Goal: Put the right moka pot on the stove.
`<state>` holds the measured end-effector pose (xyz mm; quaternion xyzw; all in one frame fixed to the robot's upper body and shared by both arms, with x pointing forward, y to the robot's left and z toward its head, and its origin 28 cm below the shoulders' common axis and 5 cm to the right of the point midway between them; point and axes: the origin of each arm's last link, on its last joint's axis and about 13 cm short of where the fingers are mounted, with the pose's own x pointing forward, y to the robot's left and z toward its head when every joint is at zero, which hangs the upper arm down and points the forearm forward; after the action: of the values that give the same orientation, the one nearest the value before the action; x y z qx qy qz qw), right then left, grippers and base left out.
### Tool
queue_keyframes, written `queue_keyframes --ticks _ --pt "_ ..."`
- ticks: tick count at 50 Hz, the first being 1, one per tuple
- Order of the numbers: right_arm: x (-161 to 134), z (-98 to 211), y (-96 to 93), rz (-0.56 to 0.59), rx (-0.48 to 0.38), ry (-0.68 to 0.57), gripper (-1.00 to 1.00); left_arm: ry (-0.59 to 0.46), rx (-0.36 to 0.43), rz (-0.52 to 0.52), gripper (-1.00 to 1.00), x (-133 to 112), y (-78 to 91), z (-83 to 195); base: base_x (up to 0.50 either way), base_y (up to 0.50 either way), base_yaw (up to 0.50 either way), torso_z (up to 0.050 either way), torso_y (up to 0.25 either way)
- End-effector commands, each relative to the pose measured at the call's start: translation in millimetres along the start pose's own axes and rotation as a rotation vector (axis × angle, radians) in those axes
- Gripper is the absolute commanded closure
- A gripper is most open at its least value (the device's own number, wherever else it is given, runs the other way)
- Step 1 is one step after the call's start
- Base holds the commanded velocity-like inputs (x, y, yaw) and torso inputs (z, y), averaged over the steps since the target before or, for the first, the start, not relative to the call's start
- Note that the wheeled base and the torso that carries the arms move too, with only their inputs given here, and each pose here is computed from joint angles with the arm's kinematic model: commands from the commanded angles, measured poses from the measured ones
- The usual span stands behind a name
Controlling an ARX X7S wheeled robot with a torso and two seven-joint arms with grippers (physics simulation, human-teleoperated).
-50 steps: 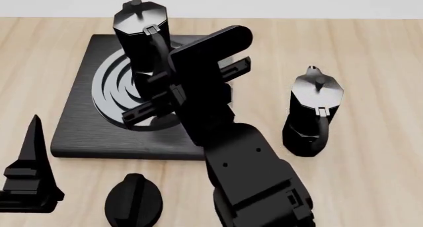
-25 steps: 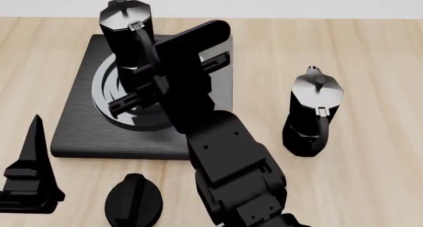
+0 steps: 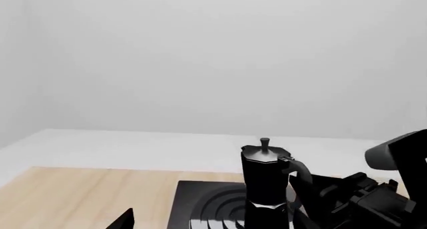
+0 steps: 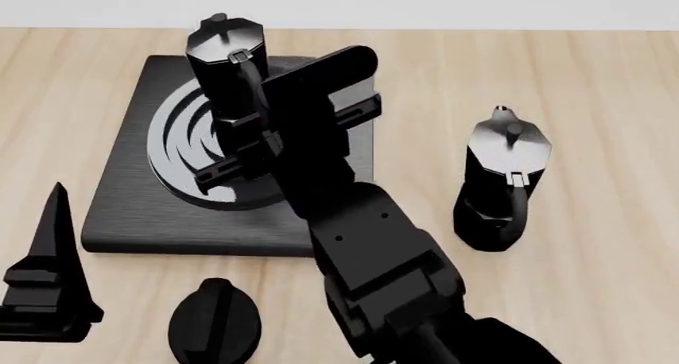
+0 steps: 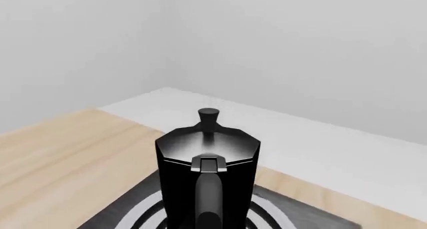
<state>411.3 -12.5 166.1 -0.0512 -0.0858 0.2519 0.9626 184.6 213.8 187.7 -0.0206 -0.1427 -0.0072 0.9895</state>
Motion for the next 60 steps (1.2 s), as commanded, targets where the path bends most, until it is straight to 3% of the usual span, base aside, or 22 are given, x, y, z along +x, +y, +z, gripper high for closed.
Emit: queue_keyframes --ticks 1,7,27,28,34,43,60 --pt "-2 -5 -2.7 -0.025 -0.077 0.024 1.0 -0.005 -0.008 -0.001 -1.0 0 0.0 1 0.0 0.0 0.0 0.0 0.0" --pt "-5 -13 -1.1 -0.025 -0.104 0.081 1.0 -0.007 -0.012 -0.001 -1.0 -1 0.3 0 0.0 0.0 0.0 0.0 0.002" --pt "-11 -20 -1.1 -0.022 -0.065 0.118 1.0 -0.007 -0.008 0.0 -1.0 0 0.4 1 0.0 0.0 0.0 0.0 0.0" --pt "-11 -21 -2.6 -0.025 -0.067 0.125 -1.0 -0.008 -0.007 -0.001 -1.0 -1 0.3 1 0.0 0.0 0.0 0.0 0.0" --pt "-17 -15 -7.3 -0.041 -0.043 0.115 -1.0 -0.007 -0.006 0.002 -1.0 0 0.5 1 0.0 0.0 0.0 0.0 0.0" --pt "-49 6 -15.1 -0.055 -0.036 0.064 -1.0 -0.006 -0.002 0.008 -1.0 0 0.6 1 0.0 0.0 0.0 0.0 0.0" --pt "-143 56 -9.7 -0.055 -0.023 -0.095 -1.0 0.001 0.018 0.027 -1.0 -1 0.7 -1 0.0 0.0 0.0 0.0 0.0"
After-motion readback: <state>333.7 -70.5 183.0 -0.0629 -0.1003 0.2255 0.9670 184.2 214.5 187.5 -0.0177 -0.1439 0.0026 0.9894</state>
